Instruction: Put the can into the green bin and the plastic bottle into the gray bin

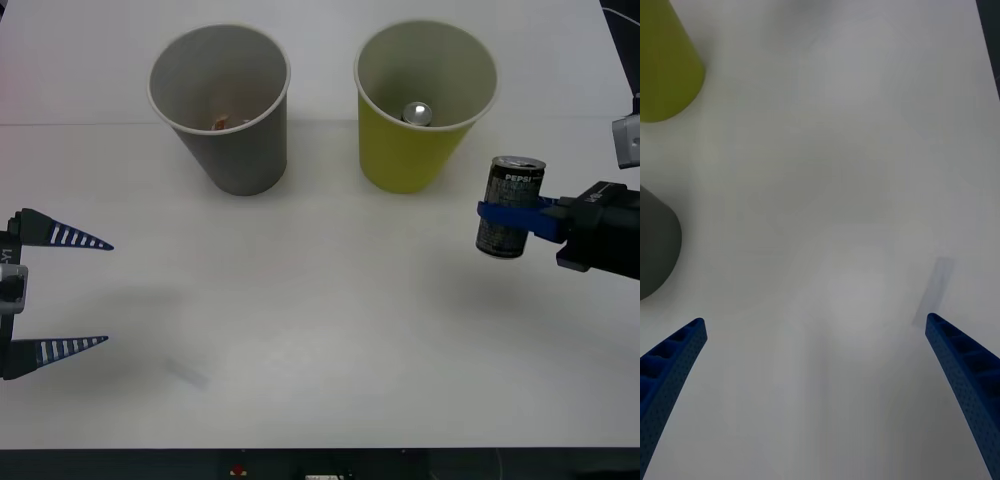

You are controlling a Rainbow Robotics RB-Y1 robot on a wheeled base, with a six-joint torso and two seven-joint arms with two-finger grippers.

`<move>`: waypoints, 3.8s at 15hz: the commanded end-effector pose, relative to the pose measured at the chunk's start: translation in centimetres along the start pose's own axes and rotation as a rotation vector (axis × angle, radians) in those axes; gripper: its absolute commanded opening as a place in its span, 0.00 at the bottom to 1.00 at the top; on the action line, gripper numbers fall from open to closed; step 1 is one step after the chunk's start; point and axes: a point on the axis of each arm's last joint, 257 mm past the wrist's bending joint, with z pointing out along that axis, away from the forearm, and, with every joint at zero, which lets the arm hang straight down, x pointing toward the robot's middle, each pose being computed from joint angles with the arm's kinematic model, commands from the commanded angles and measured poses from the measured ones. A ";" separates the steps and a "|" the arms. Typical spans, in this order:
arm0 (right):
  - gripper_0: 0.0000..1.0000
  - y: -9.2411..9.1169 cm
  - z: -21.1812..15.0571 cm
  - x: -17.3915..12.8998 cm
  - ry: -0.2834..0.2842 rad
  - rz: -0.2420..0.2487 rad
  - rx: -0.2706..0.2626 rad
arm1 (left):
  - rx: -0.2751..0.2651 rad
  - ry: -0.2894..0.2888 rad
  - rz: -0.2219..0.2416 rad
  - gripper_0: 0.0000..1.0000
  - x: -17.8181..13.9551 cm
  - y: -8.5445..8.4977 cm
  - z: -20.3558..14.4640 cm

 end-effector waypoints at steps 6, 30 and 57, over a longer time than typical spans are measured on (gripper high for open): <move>0.00 -1.2 0.1 -6.3 0.044 -0.284 0.173 | 0.000 0.000 0.000 1.00 0.0 0.0 0.0; 0.62 -6.2 12.9 -17.9 0.261 -0.492 0.235 | 0.000 0.000 0.000 1.00 0.0 0.0 0.0; 1.00 -6.0 -1.0 -3.3 0.113 -0.810 -0.293 | 0.000 0.000 0.000 1.00 0.0 0.0 0.0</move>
